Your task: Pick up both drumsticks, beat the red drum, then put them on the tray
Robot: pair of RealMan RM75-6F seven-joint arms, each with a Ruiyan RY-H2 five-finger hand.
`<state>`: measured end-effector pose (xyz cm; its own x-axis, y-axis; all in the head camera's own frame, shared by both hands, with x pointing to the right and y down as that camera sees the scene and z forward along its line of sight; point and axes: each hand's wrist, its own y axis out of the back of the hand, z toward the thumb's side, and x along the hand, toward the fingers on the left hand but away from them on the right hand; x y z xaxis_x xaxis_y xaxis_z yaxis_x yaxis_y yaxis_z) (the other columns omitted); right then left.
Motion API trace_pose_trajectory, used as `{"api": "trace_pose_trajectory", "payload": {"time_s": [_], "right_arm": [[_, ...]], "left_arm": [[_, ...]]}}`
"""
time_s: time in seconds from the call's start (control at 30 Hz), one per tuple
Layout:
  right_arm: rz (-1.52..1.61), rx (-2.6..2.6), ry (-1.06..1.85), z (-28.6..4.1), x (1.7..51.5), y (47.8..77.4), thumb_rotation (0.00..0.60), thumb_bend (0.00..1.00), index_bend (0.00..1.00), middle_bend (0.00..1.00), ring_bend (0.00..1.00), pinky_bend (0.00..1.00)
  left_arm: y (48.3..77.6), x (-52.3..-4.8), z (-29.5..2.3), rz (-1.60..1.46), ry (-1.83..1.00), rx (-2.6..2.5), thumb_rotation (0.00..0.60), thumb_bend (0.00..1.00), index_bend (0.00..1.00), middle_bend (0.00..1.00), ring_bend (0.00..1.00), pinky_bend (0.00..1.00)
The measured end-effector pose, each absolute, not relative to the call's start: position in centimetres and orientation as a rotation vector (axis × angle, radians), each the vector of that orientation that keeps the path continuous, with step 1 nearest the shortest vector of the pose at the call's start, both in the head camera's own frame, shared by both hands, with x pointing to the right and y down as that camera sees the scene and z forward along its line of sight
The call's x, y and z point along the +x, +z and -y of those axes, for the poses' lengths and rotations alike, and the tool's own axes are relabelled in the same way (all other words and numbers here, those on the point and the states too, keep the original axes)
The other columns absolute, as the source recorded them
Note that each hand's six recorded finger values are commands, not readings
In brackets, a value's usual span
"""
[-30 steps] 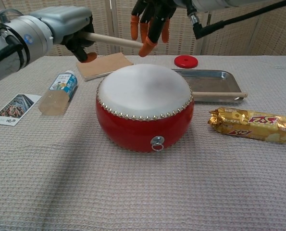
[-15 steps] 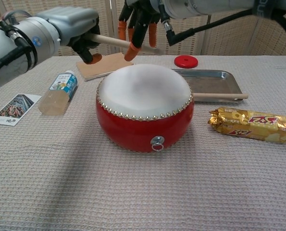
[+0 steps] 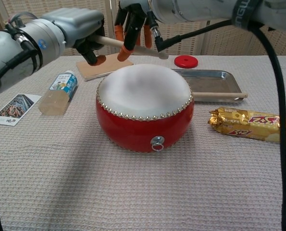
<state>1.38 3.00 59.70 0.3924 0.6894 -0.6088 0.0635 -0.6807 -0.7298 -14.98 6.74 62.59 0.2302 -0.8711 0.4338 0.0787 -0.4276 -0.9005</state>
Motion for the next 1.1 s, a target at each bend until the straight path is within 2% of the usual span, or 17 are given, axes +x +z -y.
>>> {"api": "trace_pose_trajectory", "payload": {"time_s": [0.33, 0.5, 0.8, 1.1], "right_arm": [[0.643, -2.01, 1.306, -3.12, 1.18, 59.76, 0.6, 0.27, 0.69, 0.7, 0.52, 0.58], [0.647, -1.998, 1.311, -3.15, 1.16, 59.86, 0.6, 0.3, 0.72, 0.72, 0.53, 0.59], [0.64, -1.959, 1.32, -3.06, 1.32, 59.85, 0.6, 0.3, 0.79, 0.76, 0.57, 0.6], [0.641, -1.951, 1.327, -2.97, 1.59, 59.94, 0.6, 0.31, 0.83, 0.78, 0.59, 0.61]], "left_arm": [[62.88, -14.88, -7.01, -0.736, -1.34, -1.592, 0.6, 0.42, 0.92, 1.0, 1.0, 1.0], [62.95, -14.89, -7.08, -0.725, -1.335, -1.575, 0.6, 0.42, 0.87, 1.0, 0.95, 1.0], [62.97, -14.92, -7.15, -0.698, -1.32, -1.544, 0.6, 0.41, 0.72, 0.88, 0.83, 1.0], [63.36, -14.87, -7.3, -0.669, -1.314, -1.524, 0.6, 0.41, 0.52, 0.73, 0.7, 1.0]]}}
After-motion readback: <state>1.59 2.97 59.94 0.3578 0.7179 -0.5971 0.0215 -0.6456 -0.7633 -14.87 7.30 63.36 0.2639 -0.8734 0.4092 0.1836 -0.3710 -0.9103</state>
